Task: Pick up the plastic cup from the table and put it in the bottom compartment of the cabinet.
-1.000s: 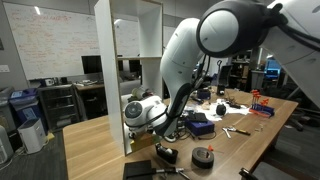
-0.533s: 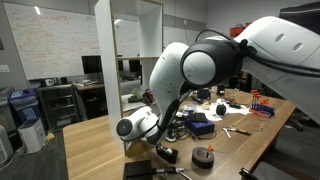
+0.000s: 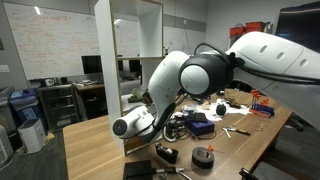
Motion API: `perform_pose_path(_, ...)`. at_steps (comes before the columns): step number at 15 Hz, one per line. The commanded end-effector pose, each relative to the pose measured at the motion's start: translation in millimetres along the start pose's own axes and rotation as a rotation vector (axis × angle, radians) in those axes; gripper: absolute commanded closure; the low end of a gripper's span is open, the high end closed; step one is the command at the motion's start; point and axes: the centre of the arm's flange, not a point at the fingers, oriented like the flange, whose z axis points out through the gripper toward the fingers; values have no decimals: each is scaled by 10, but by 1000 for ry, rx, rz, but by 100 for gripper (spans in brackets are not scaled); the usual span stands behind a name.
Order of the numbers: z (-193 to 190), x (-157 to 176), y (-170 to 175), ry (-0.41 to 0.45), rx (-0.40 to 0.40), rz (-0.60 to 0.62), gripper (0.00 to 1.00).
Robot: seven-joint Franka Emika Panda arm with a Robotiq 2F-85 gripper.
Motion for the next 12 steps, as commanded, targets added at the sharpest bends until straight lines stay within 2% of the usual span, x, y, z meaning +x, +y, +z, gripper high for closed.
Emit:
perform_pose_path(1, 229, 163, -61, 55, -13, 20, 87)
perform_pose_path(12, 768, 162, -13, 44, -52, 50, 87)
